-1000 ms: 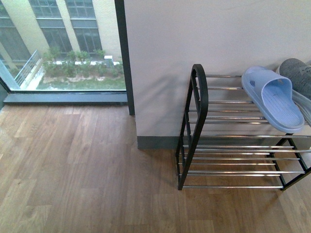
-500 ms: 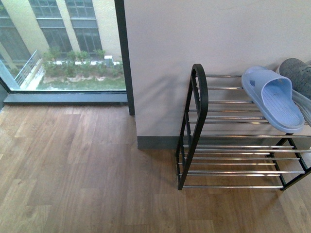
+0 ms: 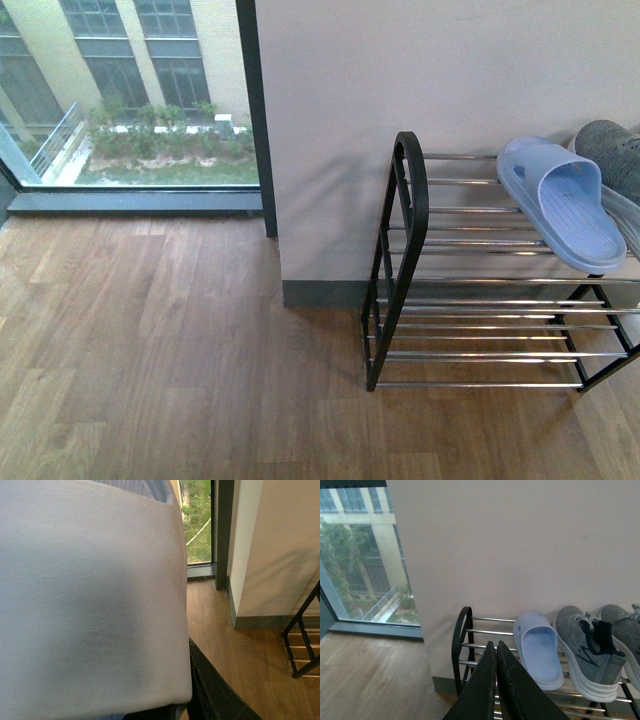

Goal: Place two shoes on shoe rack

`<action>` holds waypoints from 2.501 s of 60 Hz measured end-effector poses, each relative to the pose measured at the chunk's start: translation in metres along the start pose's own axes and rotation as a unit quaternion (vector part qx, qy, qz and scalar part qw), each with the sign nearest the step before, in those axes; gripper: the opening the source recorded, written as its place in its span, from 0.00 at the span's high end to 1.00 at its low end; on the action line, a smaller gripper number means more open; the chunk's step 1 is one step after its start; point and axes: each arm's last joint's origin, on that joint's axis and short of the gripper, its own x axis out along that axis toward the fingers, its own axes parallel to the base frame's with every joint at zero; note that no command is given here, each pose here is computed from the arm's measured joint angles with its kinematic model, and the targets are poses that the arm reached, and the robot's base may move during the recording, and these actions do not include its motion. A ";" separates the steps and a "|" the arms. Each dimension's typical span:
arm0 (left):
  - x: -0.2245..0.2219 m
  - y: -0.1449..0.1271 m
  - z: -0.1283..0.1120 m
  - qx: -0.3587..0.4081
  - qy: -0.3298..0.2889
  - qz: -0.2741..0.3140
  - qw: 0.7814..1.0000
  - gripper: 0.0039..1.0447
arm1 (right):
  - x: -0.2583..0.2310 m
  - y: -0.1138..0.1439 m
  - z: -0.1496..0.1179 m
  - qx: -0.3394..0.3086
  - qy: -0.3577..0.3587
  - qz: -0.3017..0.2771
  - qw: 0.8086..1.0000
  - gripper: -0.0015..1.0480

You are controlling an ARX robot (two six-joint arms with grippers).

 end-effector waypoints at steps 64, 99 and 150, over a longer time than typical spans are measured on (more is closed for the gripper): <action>0.000 0.000 0.000 0.000 0.000 -0.002 1.000 0.99 | 0.000 0.000 0.000 0.000 0.000 -0.002 1.000 0.09; 0.067 -0.031 0.046 -0.128 0.045 -0.077 0.988 0.99 | 0.000 0.000 0.000 0.000 0.000 0.000 1.000 0.09; 0.277 -0.226 0.028 -0.109 0.213 -0.244 0.940 0.99 | 0.000 0.000 0.000 0.000 0.000 0.000 1.000 0.09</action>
